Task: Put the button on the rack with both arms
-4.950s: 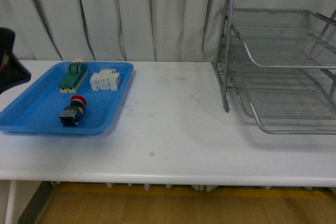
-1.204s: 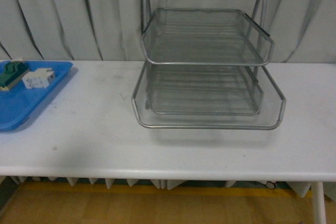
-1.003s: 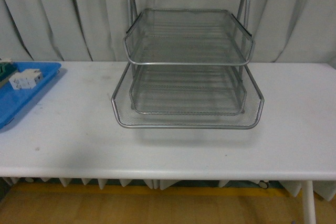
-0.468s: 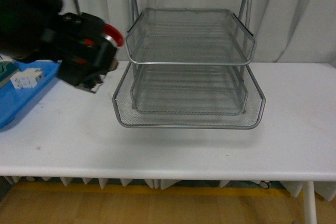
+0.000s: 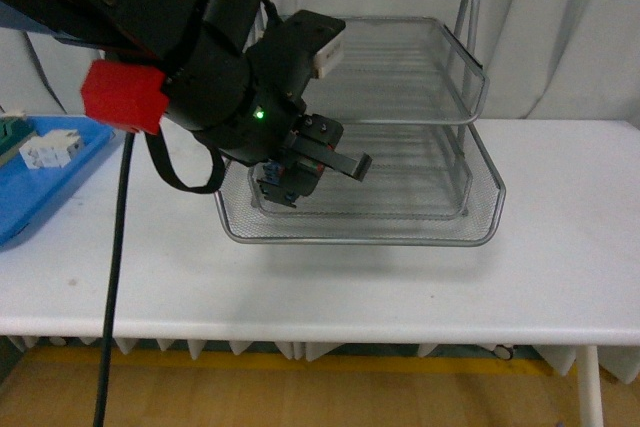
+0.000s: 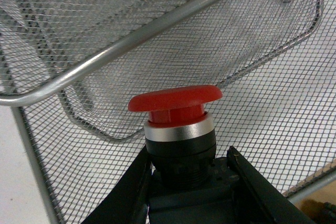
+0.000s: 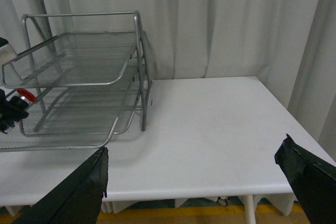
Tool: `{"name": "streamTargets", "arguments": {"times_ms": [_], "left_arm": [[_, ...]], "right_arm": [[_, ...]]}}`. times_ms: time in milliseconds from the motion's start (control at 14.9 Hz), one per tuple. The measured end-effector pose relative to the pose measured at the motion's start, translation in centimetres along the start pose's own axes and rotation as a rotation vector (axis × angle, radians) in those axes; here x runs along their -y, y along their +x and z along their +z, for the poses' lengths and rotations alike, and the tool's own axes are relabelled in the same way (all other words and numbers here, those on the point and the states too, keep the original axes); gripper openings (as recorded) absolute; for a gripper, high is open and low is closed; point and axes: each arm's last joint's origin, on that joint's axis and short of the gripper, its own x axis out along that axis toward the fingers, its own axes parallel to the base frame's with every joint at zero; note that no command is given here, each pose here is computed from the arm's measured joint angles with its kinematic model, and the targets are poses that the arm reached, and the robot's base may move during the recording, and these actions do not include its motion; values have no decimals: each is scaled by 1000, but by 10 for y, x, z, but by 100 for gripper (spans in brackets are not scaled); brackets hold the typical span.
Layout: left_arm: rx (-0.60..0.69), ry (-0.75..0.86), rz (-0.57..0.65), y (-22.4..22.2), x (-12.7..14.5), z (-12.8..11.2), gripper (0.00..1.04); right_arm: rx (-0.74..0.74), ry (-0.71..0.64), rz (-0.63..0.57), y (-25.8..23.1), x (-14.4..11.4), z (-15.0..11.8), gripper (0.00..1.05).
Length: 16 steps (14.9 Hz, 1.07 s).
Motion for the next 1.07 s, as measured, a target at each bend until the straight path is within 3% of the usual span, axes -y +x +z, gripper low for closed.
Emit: {"name": "streamTargets", "arguments": {"times_ms": [201, 401, 535, 669, 736, 803, 936, 1070], "left_arm": [[-12, 6, -1, 18, 4, 4, 67], [29, -2, -19, -7, 0, 0, 100], [115, -30, -10, -51, -12, -3, 98], [307, -83, 80, -112, -30, -10, 98], [524, -166, 290, -138, -33, -20, 87], [641, -250, 422, -152, -37, -37, 76], [683, -314, 482, -159, -38, -89, 51], [693, -326, 472, -172, -36, -117, 27]], "right_arm": [[0, 0, 0, 0, 0, 0, 98], [0, 0, 0, 0, 0, 0, 98], [0, 0, 0, 0, 0, 0, 98], [0, 0, 0, 0, 0, 0, 98], [0, 0, 0, 0, 0, 0, 98], [0, 0, 0, 0, 0, 0, 98], [0, 0, 0, 0, 0, 0, 98], [0, 0, 0, 0, 0, 0, 98]]}}
